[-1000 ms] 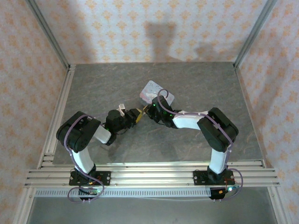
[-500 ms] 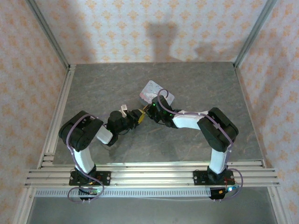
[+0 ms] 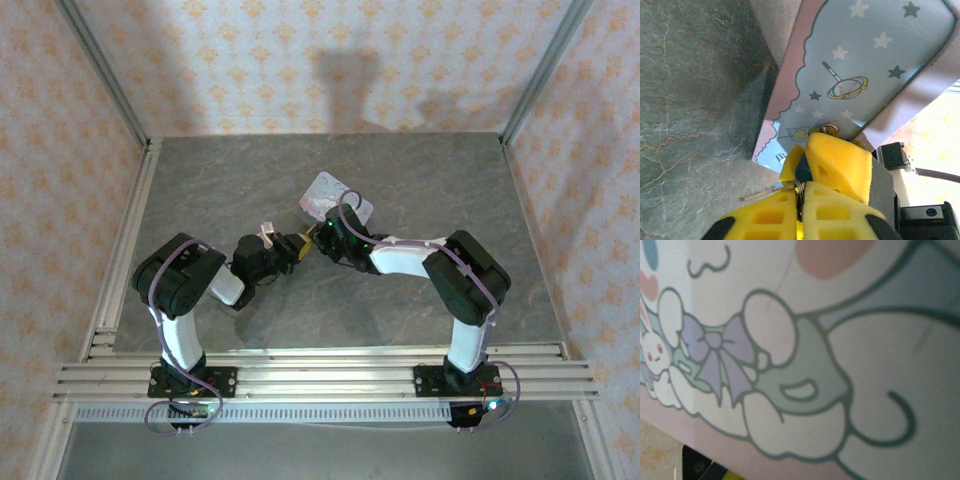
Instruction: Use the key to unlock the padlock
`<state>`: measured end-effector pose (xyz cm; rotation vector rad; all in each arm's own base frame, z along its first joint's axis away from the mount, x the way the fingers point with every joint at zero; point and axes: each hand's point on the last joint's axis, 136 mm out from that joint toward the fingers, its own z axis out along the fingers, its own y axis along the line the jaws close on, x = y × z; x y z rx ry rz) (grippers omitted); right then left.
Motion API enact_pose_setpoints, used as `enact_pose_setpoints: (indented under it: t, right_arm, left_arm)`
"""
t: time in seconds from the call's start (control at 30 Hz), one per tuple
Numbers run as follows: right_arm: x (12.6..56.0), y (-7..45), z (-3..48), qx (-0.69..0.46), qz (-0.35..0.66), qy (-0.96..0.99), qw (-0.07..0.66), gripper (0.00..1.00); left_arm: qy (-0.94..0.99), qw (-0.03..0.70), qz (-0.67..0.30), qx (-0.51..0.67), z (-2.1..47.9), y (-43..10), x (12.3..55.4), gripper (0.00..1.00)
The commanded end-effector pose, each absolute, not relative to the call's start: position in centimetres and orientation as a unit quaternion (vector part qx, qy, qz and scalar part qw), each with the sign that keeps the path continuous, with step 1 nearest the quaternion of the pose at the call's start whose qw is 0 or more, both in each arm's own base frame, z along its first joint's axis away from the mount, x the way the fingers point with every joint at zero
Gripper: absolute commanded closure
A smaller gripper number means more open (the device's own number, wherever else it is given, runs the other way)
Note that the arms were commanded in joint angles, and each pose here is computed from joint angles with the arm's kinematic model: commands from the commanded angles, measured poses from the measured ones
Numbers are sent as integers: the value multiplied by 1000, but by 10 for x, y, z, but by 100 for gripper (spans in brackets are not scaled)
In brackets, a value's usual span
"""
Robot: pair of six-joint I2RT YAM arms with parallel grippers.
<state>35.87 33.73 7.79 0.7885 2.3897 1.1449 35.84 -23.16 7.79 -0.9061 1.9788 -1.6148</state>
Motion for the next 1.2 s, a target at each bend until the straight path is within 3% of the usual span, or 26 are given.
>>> enact_pose_setpoints:
  t: [0.0, 0.3, 0.5, 0.73, 1.0, 1.17]
  right_arm:
    - [330, 348, 61, 290, 407, 860, 106, 100]
    - [318, 349, 70, 273, 392, 875, 76, 100]
    - [303, 338, 71, 250, 358, 898, 61, 99]
    - [293, 325, 70, 245, 334, 908, 66, 72]
    - [290, 312, 64, 247, 309, 915, 81, 60]
    - [292, 297, 66, 251, 285, 918, 110, 58]
  left_arm:
    - [696, 240, -609, -296, 102, -239, 367, 99]
    - [732, 302, -578, -198, 104, -243, 356, 100]
    - [783, 369, -492, -89, 83, -251, 339, 100]
    - [798, 387, -456, -75, 57, -248, 329, 100]
    - [808, 397, -432, -62, 46, -251, 321, 100]
    - [813, 398, -420, -67, 42, -246, 319, 100]
